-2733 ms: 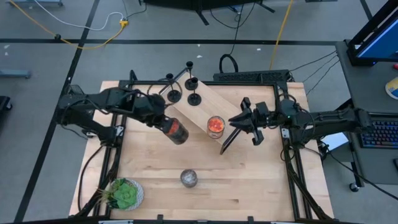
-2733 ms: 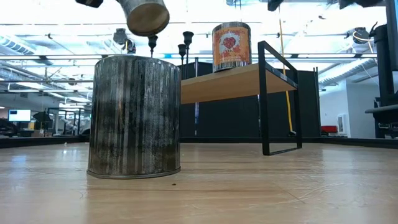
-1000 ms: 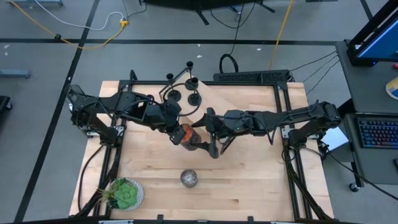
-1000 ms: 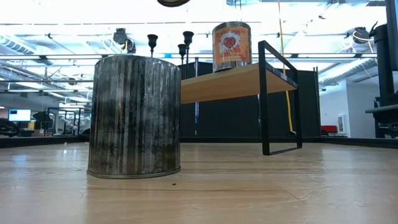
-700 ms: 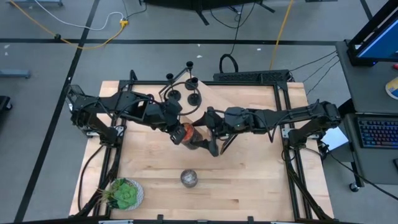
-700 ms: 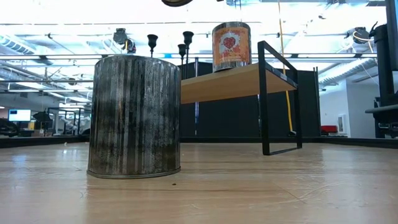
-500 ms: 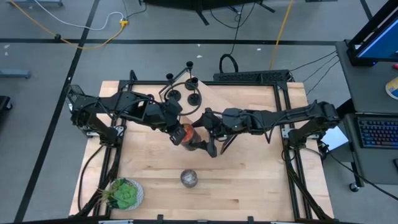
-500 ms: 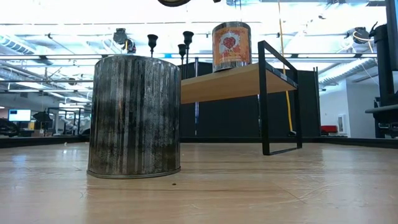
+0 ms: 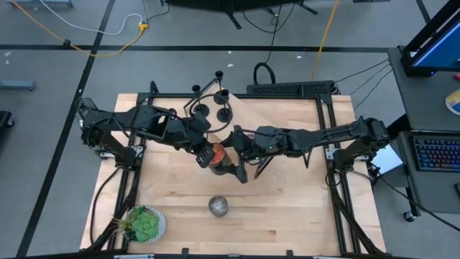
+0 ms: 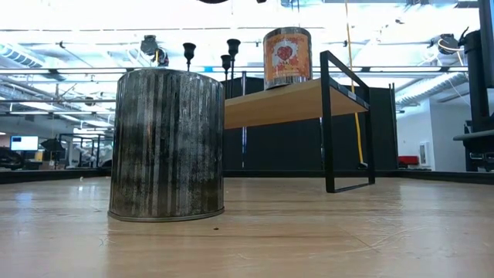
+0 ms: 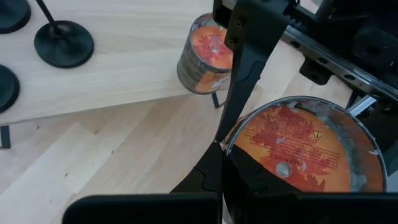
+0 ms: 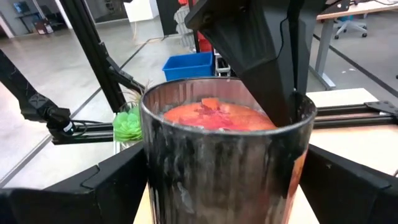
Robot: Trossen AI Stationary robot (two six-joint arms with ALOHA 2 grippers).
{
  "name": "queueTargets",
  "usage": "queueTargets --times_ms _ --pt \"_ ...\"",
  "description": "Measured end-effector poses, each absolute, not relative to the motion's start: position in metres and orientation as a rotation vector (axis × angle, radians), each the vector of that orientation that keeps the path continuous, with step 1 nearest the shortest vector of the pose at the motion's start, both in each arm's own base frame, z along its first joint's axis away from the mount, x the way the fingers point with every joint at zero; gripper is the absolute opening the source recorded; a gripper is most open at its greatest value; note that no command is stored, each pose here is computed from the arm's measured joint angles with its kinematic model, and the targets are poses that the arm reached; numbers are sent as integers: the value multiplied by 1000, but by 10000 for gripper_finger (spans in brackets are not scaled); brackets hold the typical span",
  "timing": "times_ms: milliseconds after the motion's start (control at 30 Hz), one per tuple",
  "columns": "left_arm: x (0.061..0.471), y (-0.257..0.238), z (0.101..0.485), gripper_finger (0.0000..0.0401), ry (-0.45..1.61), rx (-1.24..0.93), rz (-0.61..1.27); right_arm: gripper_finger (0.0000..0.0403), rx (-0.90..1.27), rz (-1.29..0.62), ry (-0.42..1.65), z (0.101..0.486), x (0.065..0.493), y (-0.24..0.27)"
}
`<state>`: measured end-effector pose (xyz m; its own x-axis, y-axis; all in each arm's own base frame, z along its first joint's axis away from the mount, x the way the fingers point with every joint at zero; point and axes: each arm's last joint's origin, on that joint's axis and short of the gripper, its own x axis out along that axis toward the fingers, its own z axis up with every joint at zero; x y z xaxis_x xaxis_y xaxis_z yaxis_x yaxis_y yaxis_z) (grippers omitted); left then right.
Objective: Pick & Place candle stick holders
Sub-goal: Align the orange scented candle with the other orange scented candle on the shelf
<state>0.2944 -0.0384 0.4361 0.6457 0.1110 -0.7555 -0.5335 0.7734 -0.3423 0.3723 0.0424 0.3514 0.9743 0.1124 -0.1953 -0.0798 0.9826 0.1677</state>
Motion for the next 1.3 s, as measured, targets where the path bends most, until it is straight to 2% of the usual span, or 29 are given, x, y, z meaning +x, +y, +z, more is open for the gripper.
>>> queueTargets --times_ms 333,633,1000,1300 --pt "296 -38 435 0 795 -569 386 356 163 100 160 338 390 44" --pt "300 -39 439 0 742 -577 363 337 191 100 132 340 391 44" --pt "299 -40 438 0 760 -584 366 334 191 107 140 340 391 47" --pt "300 -40 439 32 740 -601 362 334 196 104 140 345 385 48"
